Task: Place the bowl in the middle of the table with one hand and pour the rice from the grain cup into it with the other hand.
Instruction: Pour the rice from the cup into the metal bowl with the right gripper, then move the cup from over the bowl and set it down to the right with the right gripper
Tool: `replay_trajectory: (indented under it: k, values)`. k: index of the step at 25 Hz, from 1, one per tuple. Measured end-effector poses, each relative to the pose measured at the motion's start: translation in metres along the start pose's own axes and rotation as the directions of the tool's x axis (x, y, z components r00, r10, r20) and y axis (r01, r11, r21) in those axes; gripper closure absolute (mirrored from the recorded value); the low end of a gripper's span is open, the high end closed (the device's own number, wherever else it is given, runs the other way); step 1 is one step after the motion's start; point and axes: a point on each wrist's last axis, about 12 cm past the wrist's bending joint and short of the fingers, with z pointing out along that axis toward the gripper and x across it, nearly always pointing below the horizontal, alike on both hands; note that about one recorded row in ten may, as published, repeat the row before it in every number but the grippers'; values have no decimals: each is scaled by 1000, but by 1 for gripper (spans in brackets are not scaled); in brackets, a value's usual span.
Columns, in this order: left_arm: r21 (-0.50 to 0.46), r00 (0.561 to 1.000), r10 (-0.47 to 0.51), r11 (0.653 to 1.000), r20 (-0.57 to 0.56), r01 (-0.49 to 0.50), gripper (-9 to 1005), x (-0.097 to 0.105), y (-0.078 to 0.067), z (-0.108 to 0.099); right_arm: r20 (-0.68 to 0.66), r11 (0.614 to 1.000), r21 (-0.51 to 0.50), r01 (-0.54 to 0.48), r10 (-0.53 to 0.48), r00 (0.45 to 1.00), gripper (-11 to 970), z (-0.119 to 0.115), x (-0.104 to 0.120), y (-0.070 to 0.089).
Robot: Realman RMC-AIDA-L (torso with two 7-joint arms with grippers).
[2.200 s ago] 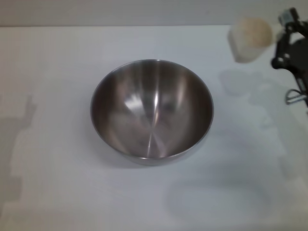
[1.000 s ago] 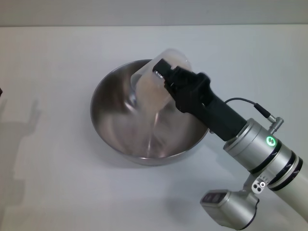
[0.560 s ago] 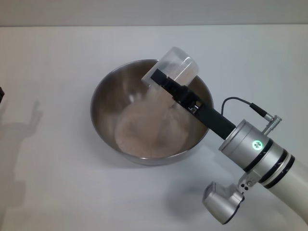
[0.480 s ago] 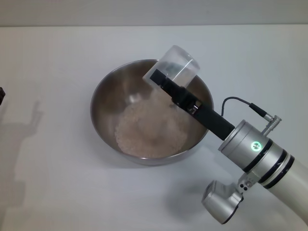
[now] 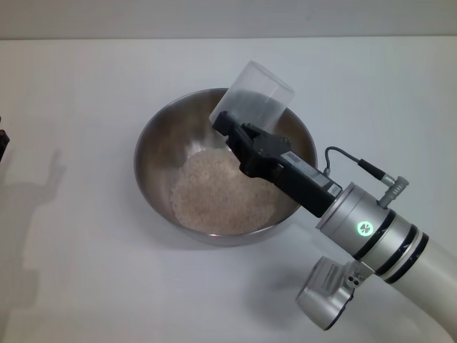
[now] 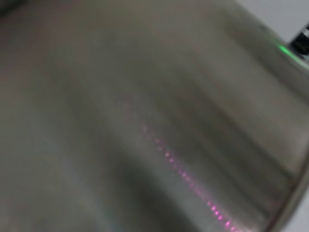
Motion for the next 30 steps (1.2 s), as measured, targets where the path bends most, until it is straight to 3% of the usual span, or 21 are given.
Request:
replay_trajectory:
  k: [5,8,11,14,17,20,23,26,30]
  values:
    - [1,1000,-11,1000,0,11,183,0,0,0,-3,1000,2,3,-3,1000,942,2,-1,-2]
    - [1,1000,-12,1000,1,12,183,0,0,0,-38,986,24,-163,164,986,942,6,0,-11]
    - [3,1000,-12,1000,3,12,183,0,-1,1,-100,915,67,-398,403,910,942,8,4,-20]
    - [6,1000,-13,1000,4,13,183,0,-1,1,-160,742,159,-651,670,725,942,6,13,-26]
    - [7,1000,-13,1000,4,13,183,0,-1,1,-226,497,304,-813,866,445,942,2,26,-31]
    - [10,1000,-14,1000,4,14,183,0,-2,1,-242,224,478,-849,963,118,942,-8,38,-26]
    - [14,1000,-14,1000,6,14,183,-1,-2,2,-161,-39,615,-787,972,-174,943,-25,47,-12]
    - [17,1000,-15,1000,6,14,183,-1,-3,3,-91,-213,697,-685,921,-379,943,-44,53,11]
    - [22,1000,-15,1000,6,15,183,-1,-4,3,-23,-355,729,-585,842,-538,943,-69,57,39]
